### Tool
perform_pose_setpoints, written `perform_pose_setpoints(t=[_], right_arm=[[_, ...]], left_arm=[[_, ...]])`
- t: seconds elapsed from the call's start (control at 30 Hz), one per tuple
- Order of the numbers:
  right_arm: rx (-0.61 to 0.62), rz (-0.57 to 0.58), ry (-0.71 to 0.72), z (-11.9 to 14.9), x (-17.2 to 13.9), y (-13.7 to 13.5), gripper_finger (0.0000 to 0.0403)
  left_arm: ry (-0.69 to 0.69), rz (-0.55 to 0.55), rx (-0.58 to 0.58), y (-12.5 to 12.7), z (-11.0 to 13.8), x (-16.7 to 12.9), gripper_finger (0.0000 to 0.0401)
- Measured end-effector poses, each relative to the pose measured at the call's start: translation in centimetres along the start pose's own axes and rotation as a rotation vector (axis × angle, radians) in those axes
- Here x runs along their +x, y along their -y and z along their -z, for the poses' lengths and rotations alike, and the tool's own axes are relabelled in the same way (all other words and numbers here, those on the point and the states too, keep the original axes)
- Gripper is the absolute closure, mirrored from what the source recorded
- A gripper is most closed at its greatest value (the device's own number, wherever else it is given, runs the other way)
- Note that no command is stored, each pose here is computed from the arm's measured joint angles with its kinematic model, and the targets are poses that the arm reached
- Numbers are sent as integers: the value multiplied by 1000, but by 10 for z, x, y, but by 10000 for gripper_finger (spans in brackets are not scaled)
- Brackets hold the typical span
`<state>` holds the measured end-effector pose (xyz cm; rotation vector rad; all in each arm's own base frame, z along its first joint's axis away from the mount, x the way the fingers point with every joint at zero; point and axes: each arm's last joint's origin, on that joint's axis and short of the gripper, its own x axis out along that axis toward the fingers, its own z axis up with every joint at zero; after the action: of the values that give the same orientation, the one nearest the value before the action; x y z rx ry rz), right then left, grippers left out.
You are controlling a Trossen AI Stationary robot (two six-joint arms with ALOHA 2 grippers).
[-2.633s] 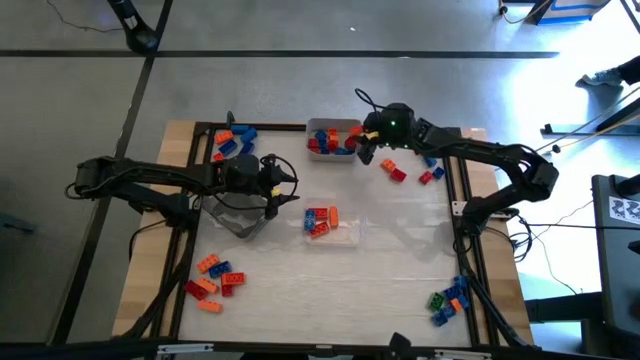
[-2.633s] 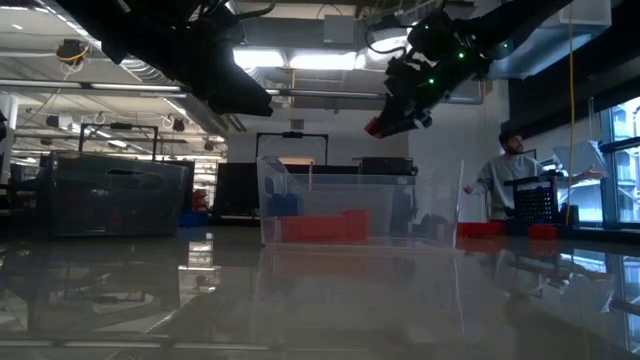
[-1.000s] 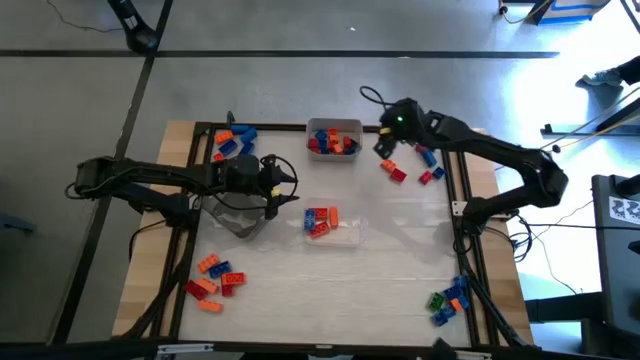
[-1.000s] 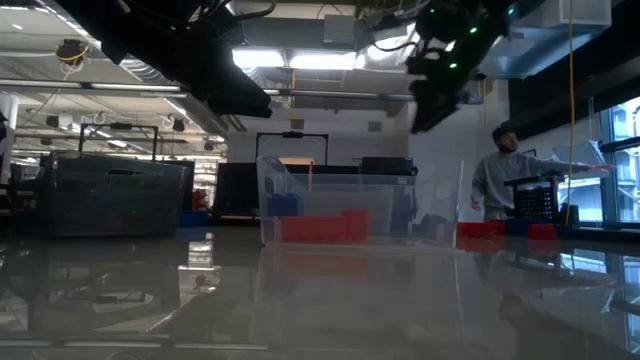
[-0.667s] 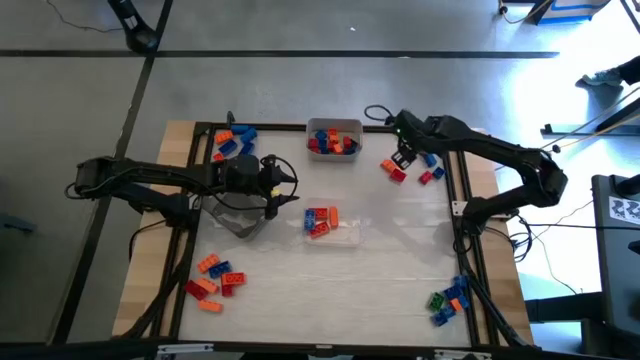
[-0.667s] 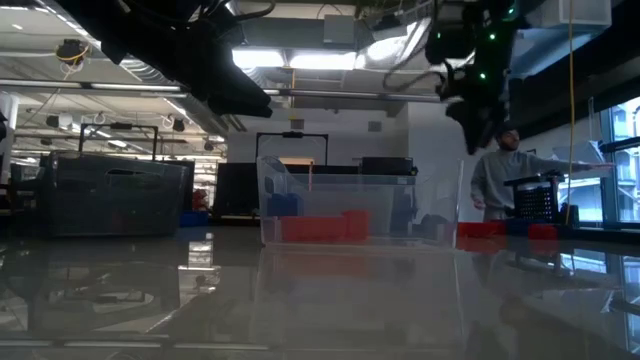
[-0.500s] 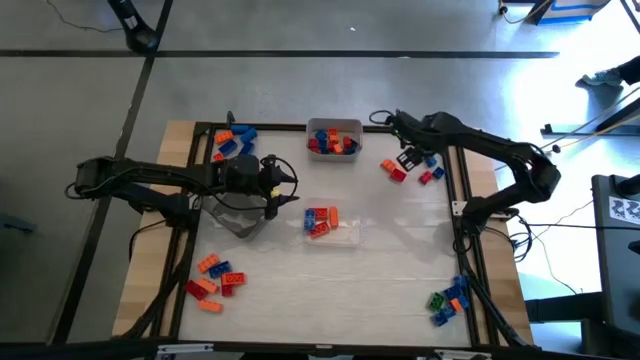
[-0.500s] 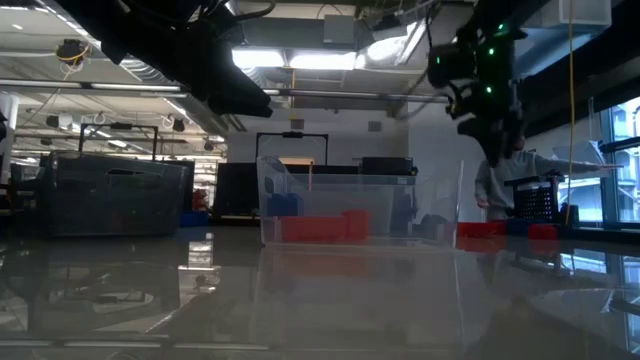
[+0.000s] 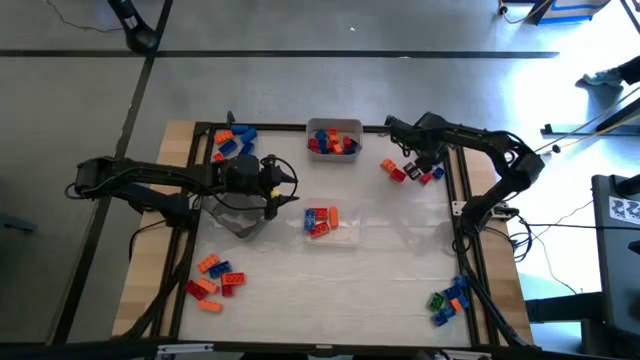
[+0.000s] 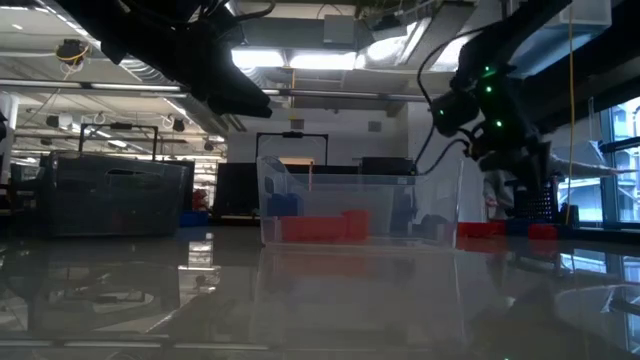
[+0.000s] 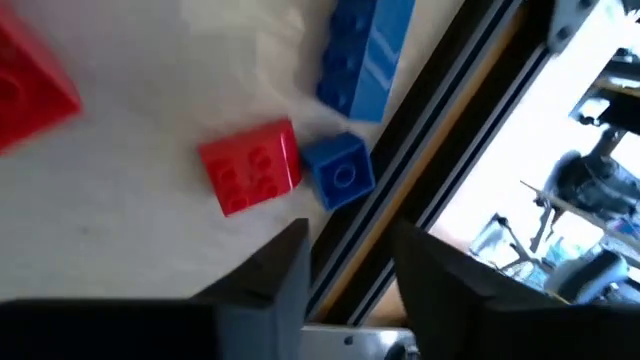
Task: Sort blocks by size
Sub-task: Put the small blue game piece into the gray bin
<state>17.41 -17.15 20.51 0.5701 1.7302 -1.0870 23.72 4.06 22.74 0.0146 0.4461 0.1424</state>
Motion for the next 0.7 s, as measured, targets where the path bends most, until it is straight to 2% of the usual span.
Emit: perform_pose_setpoints(t=[0.23, 0.4, 0.53, 0.7], right_arm=[[1, 2, -41, 5, 21, -3, 353], [46, -4, -64, 5, 38, 6, 394], [80, -8, -60, 3, 48, 13, 400], [90, -44, -18, -2, 48, 12, 387]], left_arm=[[-1, 0, 0, 0, 0, 0, 169], [-1, 0, -3, 0, 0, 0, 169], [-1, 0, -4, 0, 0, 0, 169], [4, 0, -4, 0, 0, 0, 169]])
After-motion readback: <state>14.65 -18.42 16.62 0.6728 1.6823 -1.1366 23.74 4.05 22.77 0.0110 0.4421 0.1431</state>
